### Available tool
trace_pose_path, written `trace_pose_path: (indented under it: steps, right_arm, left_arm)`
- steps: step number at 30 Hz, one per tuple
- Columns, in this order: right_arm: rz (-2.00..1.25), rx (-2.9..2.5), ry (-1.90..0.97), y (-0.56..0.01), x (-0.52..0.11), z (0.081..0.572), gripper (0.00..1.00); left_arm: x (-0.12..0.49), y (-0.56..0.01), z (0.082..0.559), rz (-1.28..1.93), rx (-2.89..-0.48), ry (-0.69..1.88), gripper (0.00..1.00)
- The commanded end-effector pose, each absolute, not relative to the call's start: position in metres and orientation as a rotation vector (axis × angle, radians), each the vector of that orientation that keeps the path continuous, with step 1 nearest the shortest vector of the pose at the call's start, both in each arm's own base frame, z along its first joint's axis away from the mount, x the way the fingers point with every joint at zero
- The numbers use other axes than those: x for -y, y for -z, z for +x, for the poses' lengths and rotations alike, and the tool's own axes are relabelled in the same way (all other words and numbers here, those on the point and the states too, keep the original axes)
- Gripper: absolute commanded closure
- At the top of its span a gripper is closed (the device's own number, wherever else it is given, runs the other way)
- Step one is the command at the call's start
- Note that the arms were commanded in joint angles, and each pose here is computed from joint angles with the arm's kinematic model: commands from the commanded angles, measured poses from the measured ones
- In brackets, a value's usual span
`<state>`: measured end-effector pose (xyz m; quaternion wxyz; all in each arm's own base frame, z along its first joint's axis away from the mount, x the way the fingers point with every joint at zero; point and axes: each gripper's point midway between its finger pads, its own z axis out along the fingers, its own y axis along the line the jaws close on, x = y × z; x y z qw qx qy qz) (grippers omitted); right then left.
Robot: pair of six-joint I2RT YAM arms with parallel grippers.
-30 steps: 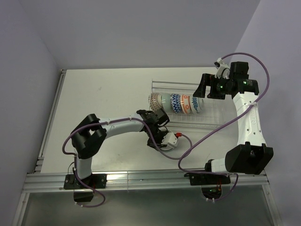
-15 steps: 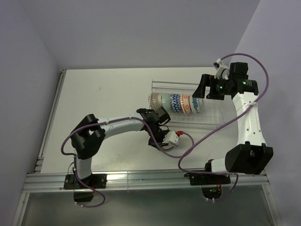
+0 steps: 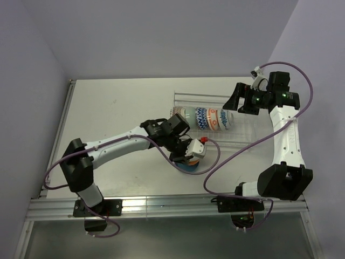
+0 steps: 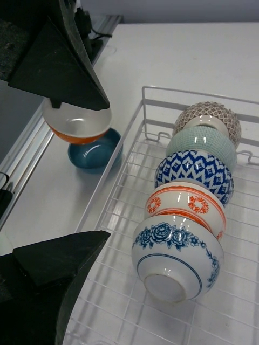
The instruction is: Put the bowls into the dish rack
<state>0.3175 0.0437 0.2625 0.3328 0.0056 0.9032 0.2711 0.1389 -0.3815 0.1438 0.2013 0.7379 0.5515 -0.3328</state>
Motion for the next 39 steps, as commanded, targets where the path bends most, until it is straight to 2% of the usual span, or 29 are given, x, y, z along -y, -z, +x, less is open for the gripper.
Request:
trace_pose_path:
  steps: [1,6,13,21,32,39]
  right_arm:
    - [0.047,-2.238,-0.768,-0.297,-0.037,0.327,0.0]
    - [0.127,-2.179,-0.79,-0.319,-0.024,0.332,0.0]
    - [0.224,-2.123,-0.898,-0.346,-0.024,0.328,0.0]
    - [0.161,-1.908,-1.086,-0.384,-0.058,0.305,0.0]
    - [0.085,-1.948,-1.251,-0.377,-0.113,0.305,0.0]
    - [0.094,-1.985,-1.312,-0.363,-0.124,0.309,0.0]
  left_arm:
    - [0.403,-0.228,0.139,1.853,-1.395,1.015,1.0]
    - [0.41,-0.302,0.152,1.569,-1.342,1.005,1.0]
    - [0.416,-0.383,0.214,1.208,-1.186,0.752,1.0]
    - [0.428,-0.402,0.262,1.008,-1.155,0.598,1.0]
    - [0.443,-0.412,0.268,0.954,-1.138,0.656,1.0]
    - [0.441,-0.416,0.262,0.947,-1.123,0.681,1.0]
